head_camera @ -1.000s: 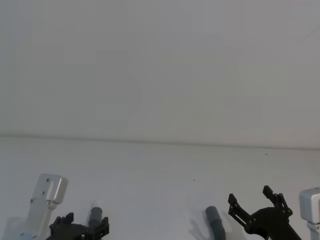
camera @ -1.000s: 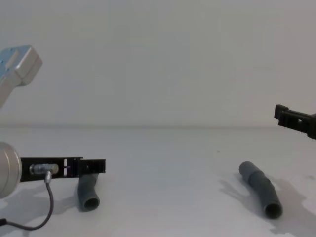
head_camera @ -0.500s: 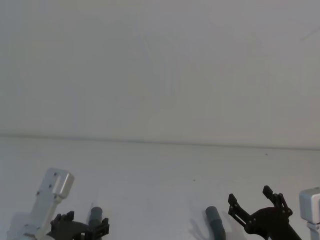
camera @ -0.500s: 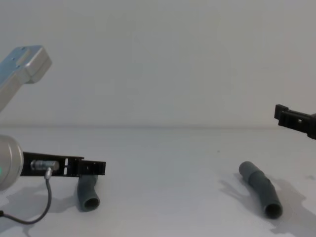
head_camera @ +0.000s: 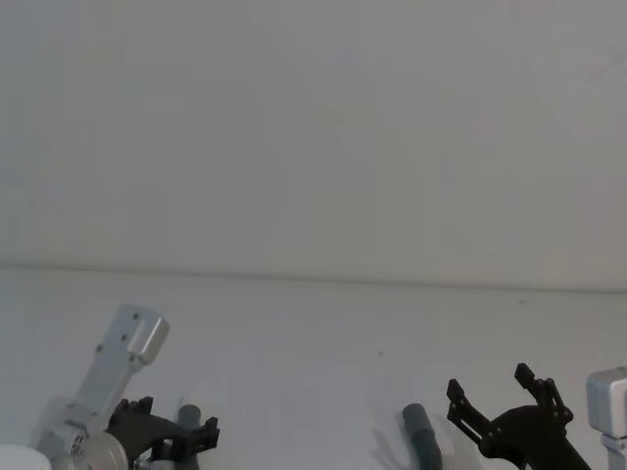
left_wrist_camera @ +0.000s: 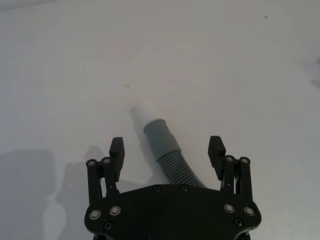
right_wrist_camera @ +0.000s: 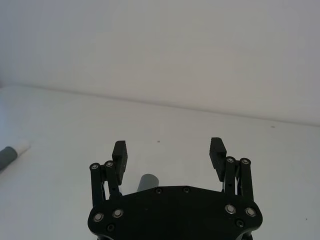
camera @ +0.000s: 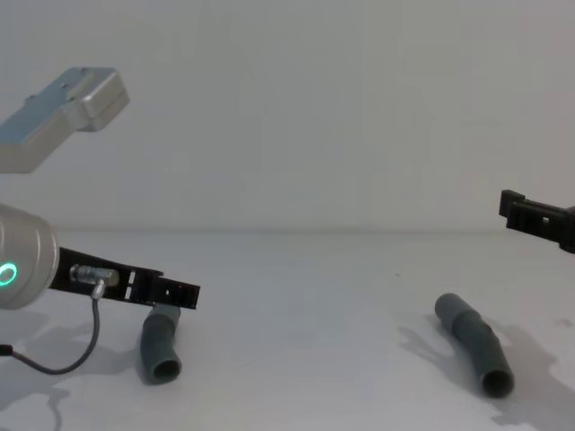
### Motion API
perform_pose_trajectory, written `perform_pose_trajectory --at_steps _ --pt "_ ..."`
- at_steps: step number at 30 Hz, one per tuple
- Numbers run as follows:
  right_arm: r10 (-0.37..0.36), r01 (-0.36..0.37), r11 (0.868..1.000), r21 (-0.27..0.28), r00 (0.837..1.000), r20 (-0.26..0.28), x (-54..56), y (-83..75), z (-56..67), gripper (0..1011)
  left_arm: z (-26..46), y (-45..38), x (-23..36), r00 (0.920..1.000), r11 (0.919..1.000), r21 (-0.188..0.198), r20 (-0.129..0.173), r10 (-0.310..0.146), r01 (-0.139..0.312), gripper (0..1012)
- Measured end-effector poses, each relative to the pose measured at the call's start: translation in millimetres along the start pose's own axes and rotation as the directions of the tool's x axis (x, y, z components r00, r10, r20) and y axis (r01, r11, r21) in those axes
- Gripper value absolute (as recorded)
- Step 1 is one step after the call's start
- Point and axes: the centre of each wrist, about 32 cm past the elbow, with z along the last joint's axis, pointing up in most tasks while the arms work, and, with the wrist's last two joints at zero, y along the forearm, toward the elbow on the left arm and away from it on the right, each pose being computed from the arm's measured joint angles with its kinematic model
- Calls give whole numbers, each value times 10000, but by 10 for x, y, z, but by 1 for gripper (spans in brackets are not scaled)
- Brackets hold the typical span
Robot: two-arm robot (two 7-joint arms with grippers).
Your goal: Use both hands to pick up one end of the pipe from the table, align the ends, and insert them.
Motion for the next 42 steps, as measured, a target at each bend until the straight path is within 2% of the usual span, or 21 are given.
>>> perform_pose_trajectory --at_steps 4,17,32,42 --pt "0 0 10000 0 10000 0 0 0 0 1002 31 -34 3 10000 9999 113 35 -65 65 1002" --pt "0 0 10000 0 10000 0 0 0 0 1002 39 -122 -46 9995 9989 378 -181 -258 264 1002" --pt "0 0 10000 0 10000 0 0 0 0 1002 159 -171 -91 9998 9960 878 104 -152 142 1001" --pt "0 0 10000 1 10000 1 0 0 0 1002 197 -202 -153 9999 9937 1120 95 -33 23 1001"
